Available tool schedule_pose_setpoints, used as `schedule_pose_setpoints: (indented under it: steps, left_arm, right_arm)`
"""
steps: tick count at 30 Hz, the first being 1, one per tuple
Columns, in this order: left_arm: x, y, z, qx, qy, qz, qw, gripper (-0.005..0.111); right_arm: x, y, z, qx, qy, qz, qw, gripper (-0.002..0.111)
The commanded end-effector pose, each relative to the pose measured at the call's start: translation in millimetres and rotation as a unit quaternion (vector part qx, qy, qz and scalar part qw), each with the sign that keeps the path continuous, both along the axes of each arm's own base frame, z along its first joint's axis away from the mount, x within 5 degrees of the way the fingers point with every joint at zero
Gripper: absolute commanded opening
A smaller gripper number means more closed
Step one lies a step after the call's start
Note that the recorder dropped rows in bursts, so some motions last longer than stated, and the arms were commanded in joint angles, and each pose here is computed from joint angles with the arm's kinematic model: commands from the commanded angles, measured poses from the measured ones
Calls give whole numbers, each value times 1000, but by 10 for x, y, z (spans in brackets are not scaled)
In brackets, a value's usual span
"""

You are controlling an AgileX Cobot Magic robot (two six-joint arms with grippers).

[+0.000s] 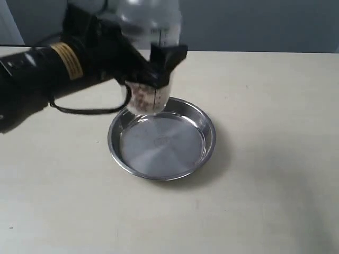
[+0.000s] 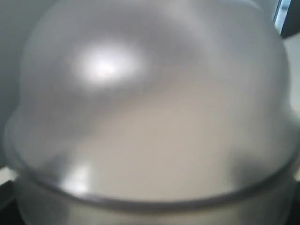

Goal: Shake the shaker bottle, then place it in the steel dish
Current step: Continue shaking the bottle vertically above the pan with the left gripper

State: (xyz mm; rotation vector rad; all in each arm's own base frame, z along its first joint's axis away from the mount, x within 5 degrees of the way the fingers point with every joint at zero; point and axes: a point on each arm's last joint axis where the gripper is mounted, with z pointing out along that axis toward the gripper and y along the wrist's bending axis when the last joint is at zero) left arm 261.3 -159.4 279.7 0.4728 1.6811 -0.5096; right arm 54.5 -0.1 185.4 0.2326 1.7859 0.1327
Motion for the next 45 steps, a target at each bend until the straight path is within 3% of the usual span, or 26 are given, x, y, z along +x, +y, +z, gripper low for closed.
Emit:
schedule_pose_setpoints:
  steps: [1, 3, 5, 7, 8, 9, 11, 12, 14, 16, 19, 20, 22, 23, 24, 25, 27, 29, 32, 34, 37, 38, 39, 41, 43, 45]
  left_arm:
    - [69, -1, -470, 9, 109, 34, 993, 0]
    - [77, -27, -354, -16, 80, 23, 996, 0]
    - [-64, -11, 303, -41, -57, -19, 997, 0]
    - [4, 15, -53, 3, 25, 11, 1000, 0]
    - [107, 16, -389, -10, 94, 40, 995, 0]
    - [120, 3, -338, -33, 86, 39, 995, 0]
    - [-58, -67, 289, -38, -75, -46, 995, 0]
    - [-81, -32, 317, -34, -66, -35, 997, 0]
    - [36, 8, -145, 12, 31, 7, 999, 0]
    - [157, 35, -457, -11, 94, 43, 995, 0]
    - [-36, -19, 280, -49, -83, -33, 995, 0]
    - [-61, -8, 377, -52, -95, -32, 994, 0]
    - [60, 22, -126, 17, 34, 12, 999, 0]
    - [151, 13, -582, 29, 109, 30, 993, 0]
    - [150, -26, -598, 15, 107, 21, 994, 0]
    - [32, -137, -243, 2, -1, -51, 999, 0]
    - [-70, -138, 127, -15, -79, -75, 994, 0]
    - [-22, -71, 30, -17, -28, -27, 999, 0]
    - [170, 2, -694, 18, 123, 49, 991, 0]
    - [195, -43, -658, 13, 100, 32, 994, 0]
    - [35, -90, 125, -18, -76, -38, 996, 0]
    - [14, -74, 270, -24, -93, -36, 995, 0]
    - [19, -47, 263, -27, -73, -21, 997, 0]
    - [135, -31, -196, 24, 22, 7, 999, 0]
    - [232, -41, -513, 28, 88, 24, 995, 0]
    - [148, -151, -401, 12, 56, -22, 998, 0]
  right_arm:
    - [-1, -1, 4, -1, -6, 0, 1000, -1]
    - [-1, -1, 4, -1, -6, 0, 1000, -1]
    - [-1, -1, 4, -1, -6, 0, 1000, -1]
    - [-1, -1, 4, -1, -6, 0, 1000, -1]
    - [-1, -2, 4, -2, -6, 0, 1000, -1]
    - [-1, -1, 4, -1, -6, 0, 1000, -1]
    - [-1, -1, 4, -1, -6, 0, 1000, -1]
    - [-1, -1, 4, -1, -6, 0, 1000, -1]
    - [-1, -1, 4, -1, -6, 0, 1000, -1]
    - [-1, -1, 4, -1, -6, 0, 1000, -1]
    - [-1, -1, 4, -1, -6, 0, 1000, -1]
    - [-1, -1, 4, -1, -6, 0, 1000, -1]
    - [-1, -1, 4, -1, -6, 0, 1000, -1]
    - [-1, -1, 4, -1, -6, 0, 1000, -1]
    - [-1, -1, 4, -1, -6, 0, 1000, -1]
    - [-1, -1, 4, -1, -6, 0, 1000, -1]
    - [-1, -1, 4, -1, -6, 0, 1000, -1]
    - [-1, -1, 4, -1, -6, 0, 1000, -1]
    - [-1, -1, 4, -1, -6, 0, 1000, -1]
    - [-1, -1, 4, -1, -6, 0, 1000, -1]
    - [-1, -1, 4, -1, -6, 0, 1000, -1]
    - [-1, -1, 4, -1, -6, 0, 1000, -1]
    - [-1, -1, 4, -1, -6, 0, 1000, -1]
    - [-1, -1, 4, -1, -6, 0, 1000, -1]
    - [-1, -1, 4, -1, -6, 0, 1000, -1]
    - [-1, -1, 4, -1, -6, 0, 1000, -1]
